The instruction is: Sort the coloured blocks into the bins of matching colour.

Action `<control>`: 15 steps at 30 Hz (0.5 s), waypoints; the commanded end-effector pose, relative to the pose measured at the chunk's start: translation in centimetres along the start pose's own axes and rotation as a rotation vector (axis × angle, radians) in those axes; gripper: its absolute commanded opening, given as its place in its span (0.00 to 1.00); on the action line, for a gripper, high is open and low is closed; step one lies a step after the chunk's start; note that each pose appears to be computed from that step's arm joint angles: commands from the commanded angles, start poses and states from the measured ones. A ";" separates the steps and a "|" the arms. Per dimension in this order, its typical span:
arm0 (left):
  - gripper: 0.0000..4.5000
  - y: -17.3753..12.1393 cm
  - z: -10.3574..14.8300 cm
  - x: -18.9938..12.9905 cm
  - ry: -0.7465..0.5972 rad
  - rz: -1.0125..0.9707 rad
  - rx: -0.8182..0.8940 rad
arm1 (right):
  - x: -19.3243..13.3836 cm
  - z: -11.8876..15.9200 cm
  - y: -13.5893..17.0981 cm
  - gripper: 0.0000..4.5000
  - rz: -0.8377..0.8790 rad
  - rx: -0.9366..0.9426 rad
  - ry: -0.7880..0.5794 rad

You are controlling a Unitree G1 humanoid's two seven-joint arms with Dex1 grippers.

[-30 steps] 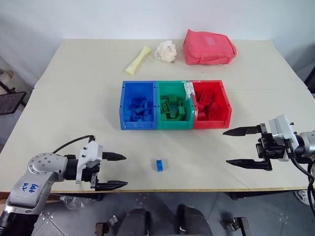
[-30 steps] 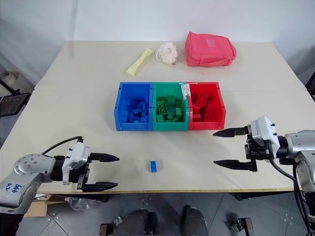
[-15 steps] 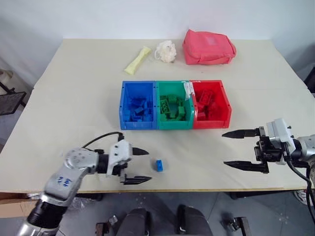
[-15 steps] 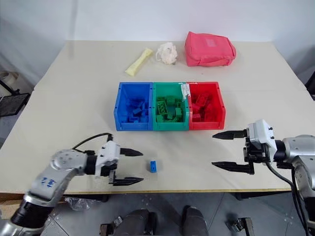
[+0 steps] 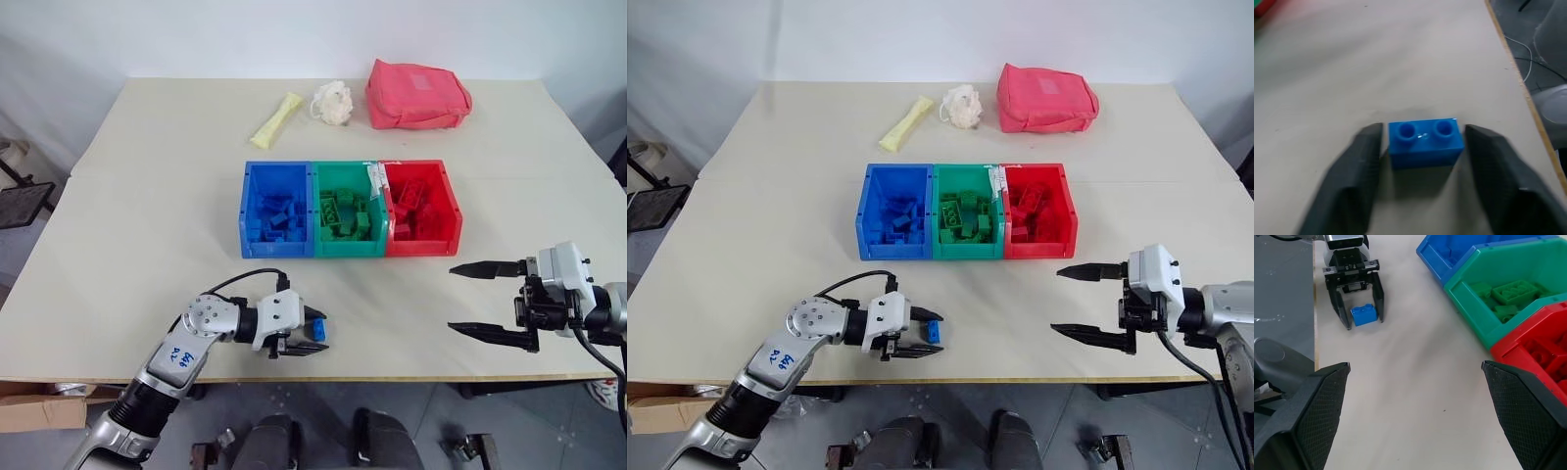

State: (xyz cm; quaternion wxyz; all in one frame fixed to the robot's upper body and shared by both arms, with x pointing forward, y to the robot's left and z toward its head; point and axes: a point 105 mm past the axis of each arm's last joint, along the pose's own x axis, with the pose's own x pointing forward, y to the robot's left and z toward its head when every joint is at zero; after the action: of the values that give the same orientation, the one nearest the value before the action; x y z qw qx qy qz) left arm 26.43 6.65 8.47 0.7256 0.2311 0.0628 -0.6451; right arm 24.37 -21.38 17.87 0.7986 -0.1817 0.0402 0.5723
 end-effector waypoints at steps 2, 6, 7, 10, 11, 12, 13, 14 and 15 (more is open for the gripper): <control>0.33 0.7 0.9 -0.1 -0.026 0.038 0.015 | -0.5 1.1 -0.2 1.00 -0.024 -0.039 -0.019; 0.33 3.1 3.6 -1.7 -0.127 0.209 0.021 | -0.3 1.6 -0.8 1.00 -0.050 -0.044 -0.062; 0.33 4.1 4.6 -2.5 -0.160 0.281 0.021 | -0.3 1.9 -1.2 1.00 -0.068 -0.044 -0.090; 0.33 6.3 6.0 -4.4 -0.189 0.435 0.010 | -0.1 2.8 -2.0 1.00 -0.102 -0.045 -0.149; 0.33 6.9 6.2 -5.0 -0.188 0.467 0.016 | 0.0 2.9 -2.2 1.00 -0.108 -0.048 -0.160; 0.33 7.8 6.4 -5.9 -0.178 0.517 0.023 | 0.0 3.1 -2.5 1.00 -0.115 -0.051 -0.173; 0.33 8.7 6.6 -6.8 -0.169 0.563 0.037 | 0.2 3.4 -2.8 1.00 -0.120 -0.056 -0.189; 0.33 9.5 6.9 -7.6 -0.166 0.598 0.042 | 0.3 3.6 -3.1 1.00 -0.126 -0.060 -0.204; 0.33 10.1 7.1 -8.1 -0.164 0.621 0.046 | 0.4 3.8 -3.4 1.00 -0.131 -0.064 -0.220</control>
State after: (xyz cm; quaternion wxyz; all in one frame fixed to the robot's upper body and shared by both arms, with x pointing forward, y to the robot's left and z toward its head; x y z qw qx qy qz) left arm 32.89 10.68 18.83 0.8749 0.1971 -0.0633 -0.4378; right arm 27.02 -20.65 21.03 0.8268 -0.1478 -0.0511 0.5403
